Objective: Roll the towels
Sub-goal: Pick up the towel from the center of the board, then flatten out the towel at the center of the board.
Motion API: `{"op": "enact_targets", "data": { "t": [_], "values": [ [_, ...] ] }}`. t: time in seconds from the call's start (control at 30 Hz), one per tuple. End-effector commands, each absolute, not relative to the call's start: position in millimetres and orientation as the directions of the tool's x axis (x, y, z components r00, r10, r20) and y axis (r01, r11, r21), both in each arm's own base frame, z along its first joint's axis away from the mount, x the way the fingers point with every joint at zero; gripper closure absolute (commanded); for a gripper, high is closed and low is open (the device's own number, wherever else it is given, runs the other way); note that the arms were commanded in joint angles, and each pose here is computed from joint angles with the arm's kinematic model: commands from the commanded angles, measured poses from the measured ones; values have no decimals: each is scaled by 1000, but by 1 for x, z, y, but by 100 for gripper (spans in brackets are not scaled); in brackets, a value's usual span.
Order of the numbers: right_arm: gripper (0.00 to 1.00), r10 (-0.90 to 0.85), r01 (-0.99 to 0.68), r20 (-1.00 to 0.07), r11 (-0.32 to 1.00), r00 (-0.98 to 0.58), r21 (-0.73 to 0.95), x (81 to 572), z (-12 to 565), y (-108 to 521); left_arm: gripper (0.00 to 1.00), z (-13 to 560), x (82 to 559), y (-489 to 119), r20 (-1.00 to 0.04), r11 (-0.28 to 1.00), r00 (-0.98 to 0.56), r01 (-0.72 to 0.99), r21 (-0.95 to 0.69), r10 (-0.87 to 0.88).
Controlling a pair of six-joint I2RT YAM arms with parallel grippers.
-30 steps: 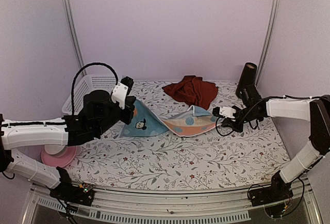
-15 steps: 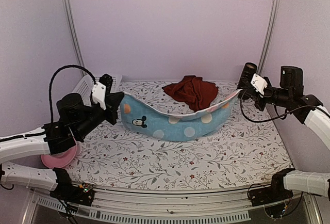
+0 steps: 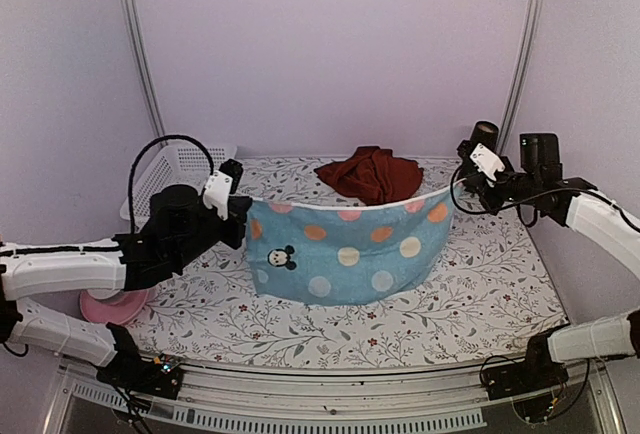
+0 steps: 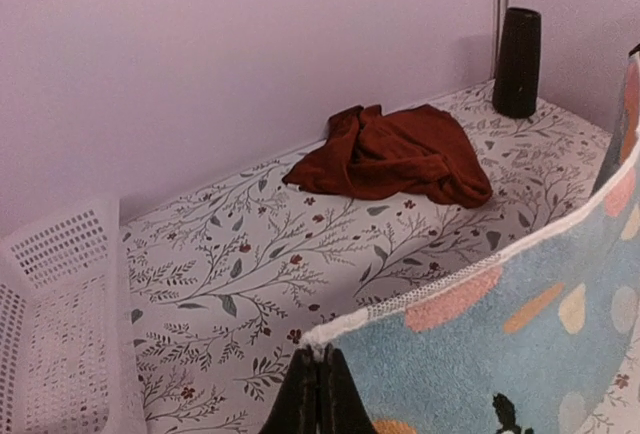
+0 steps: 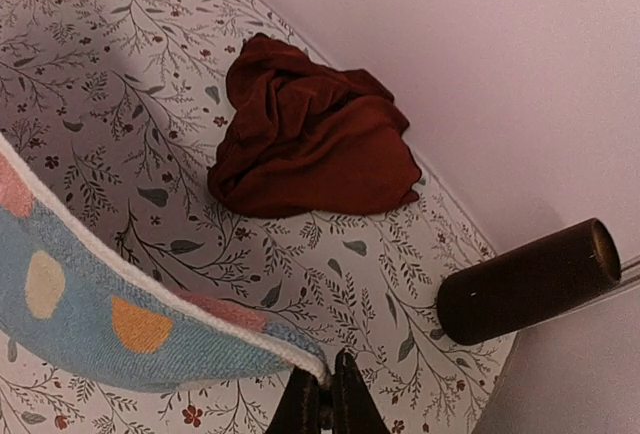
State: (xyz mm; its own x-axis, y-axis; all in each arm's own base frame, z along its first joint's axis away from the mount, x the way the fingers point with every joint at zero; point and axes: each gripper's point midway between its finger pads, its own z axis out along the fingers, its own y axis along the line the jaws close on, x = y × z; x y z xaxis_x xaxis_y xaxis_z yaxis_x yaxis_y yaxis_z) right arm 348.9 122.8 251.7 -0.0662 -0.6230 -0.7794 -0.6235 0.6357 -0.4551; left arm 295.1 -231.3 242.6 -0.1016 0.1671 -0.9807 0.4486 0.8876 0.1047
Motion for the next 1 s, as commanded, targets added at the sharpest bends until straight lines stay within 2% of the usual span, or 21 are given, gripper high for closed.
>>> {"op": "enact_targets", "data": {
  "t": [0.0,0.17,0.33,0.57,0.63,0.73,0.97],
  "values": [
    [98,-642,-582,-728,695,-240,-421,389,213,107,100,213,337,-234,-965,915,-189,393,93,180],
    [98,-624,-536,-689,748,-369,-390,437,178,100,100,192,383,-236,-945,943,-207,269,196,255],
    [98,-584,-474,-727,787,-363,-396,460,179,99,100,189,409,-234,-940,948,-177,184,261,293],
    [97,-597,-439,-717,787,-360,-434,476,167,94,100,182,433,-223,-909,925,-171,100,368,380],
    [97,-582,-434,-747,792,-321,-430,471,182,98,100,192,431,-216,-914,926,-146,70,372,378],
    [97,-567,-480,-796,770,-212,-420,447,224,111,100,221,416,-217,-942,943,-83,110,316,325],
    [98,-551,-526,-835,714,-14,-462,369,294,119,100,301,354,-212,-981,958,100,219,187,169]
  ]
}}
